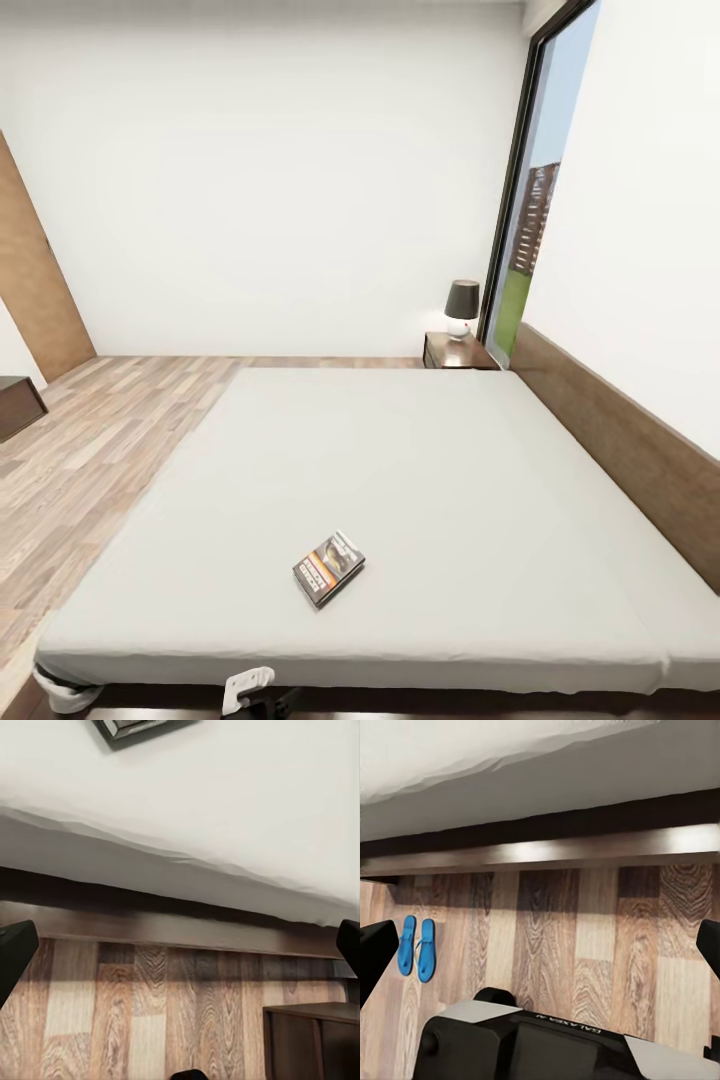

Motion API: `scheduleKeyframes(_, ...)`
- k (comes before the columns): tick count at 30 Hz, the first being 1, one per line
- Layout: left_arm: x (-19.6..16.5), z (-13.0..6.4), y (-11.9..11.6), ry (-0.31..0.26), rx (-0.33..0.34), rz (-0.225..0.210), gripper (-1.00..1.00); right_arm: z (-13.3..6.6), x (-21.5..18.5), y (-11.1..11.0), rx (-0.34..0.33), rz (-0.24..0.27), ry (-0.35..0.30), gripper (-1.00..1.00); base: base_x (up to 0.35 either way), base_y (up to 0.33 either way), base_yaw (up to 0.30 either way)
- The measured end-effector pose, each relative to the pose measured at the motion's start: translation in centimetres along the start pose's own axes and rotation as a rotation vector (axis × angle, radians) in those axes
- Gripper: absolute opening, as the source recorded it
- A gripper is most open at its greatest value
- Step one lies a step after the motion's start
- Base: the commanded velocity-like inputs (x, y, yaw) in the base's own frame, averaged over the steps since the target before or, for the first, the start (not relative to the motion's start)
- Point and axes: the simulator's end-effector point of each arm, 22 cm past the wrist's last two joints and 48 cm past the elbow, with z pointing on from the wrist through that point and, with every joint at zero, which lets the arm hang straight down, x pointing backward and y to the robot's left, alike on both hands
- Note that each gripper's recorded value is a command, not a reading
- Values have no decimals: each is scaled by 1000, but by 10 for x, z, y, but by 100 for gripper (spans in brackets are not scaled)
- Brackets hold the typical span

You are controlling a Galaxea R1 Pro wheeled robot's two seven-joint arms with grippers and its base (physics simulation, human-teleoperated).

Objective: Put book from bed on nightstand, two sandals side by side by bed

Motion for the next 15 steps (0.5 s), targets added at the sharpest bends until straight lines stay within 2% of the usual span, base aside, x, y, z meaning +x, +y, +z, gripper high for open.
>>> scheduleKeyframes(15, -3, -12, -8, 0, 1, 0, 100, -13, -2, 8, 0, 0, 1, 100, 0, 0, 0)
